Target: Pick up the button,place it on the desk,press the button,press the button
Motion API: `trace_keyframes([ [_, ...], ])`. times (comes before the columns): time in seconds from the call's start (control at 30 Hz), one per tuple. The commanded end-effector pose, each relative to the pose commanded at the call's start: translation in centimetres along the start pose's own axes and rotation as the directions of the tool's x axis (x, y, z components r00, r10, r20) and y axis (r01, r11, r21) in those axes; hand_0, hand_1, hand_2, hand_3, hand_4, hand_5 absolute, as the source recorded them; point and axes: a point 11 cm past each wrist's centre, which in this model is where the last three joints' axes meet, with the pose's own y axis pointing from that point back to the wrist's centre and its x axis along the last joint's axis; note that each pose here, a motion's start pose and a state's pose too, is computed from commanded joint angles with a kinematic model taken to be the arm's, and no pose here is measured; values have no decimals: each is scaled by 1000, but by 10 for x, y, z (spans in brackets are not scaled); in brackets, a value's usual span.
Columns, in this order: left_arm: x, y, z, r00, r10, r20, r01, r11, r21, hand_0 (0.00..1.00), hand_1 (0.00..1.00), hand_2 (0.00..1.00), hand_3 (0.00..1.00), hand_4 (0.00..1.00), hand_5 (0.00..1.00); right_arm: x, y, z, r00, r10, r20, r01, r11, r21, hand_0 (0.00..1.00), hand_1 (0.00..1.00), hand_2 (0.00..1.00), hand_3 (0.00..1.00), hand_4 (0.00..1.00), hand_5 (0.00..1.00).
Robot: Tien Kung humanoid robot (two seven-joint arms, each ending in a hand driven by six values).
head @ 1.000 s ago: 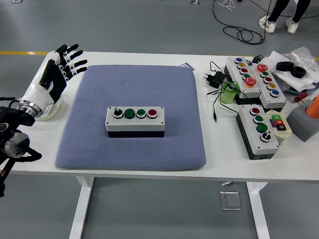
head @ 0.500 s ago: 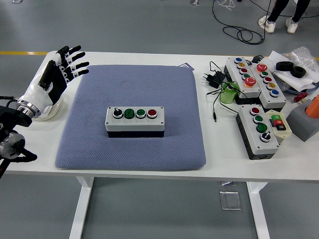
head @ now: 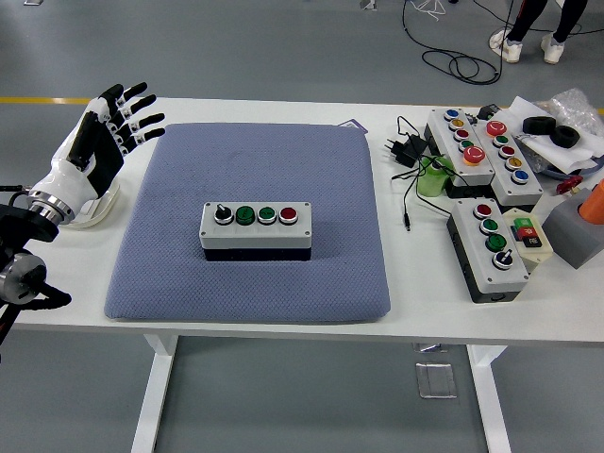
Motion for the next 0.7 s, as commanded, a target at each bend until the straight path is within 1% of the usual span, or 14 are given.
trace_keyframes([
  [0.23, 3, 2, 6, 1000, 3, 1, -3, 1000, -13, 786, 833, 954, 949, 538, 998, -1, 0, 1, 1000, -2, 3, 2, 1000, -1, 644, 474, 615, 568, 309, 239],
  [0.43, 6, 2, 5, 1000, 3, 16, -3, 1000, -6, 786, 830, 945, 952, 541, 998, 0, 0, -1, 1000, -1, -2, 1, 1000, 3, 644, 475, 615, 568, 309, 239],
  [0.47, 6, 2, 5, 1000, -1, 19, 1, 1000, -4, 785, 829, 915, 926, 539, 998, 0, 0, -1, 1000, -2, -2, 2, 1000, 3, 644, 474, 615, 568, 310, 241],
  [0.57, 4, 1, 5, 1000, -17, 24, 17, 1000, -2, 785, 829, 915, 926, 539, 998, 0, 0, -2, 1000, -2, -3, 2, 1000, 4, 644, 474, 615, 568, 310, 241],
  [0.7, 5, 1, 4, 1000, -13, 28, 13, 1000, 1, 791, 832, 916, 919, 548, 998, 1, 0, -2, 1000, -1, -7, 1, 1000, 6, 643, 475, 615, 568, 311, 241],
])
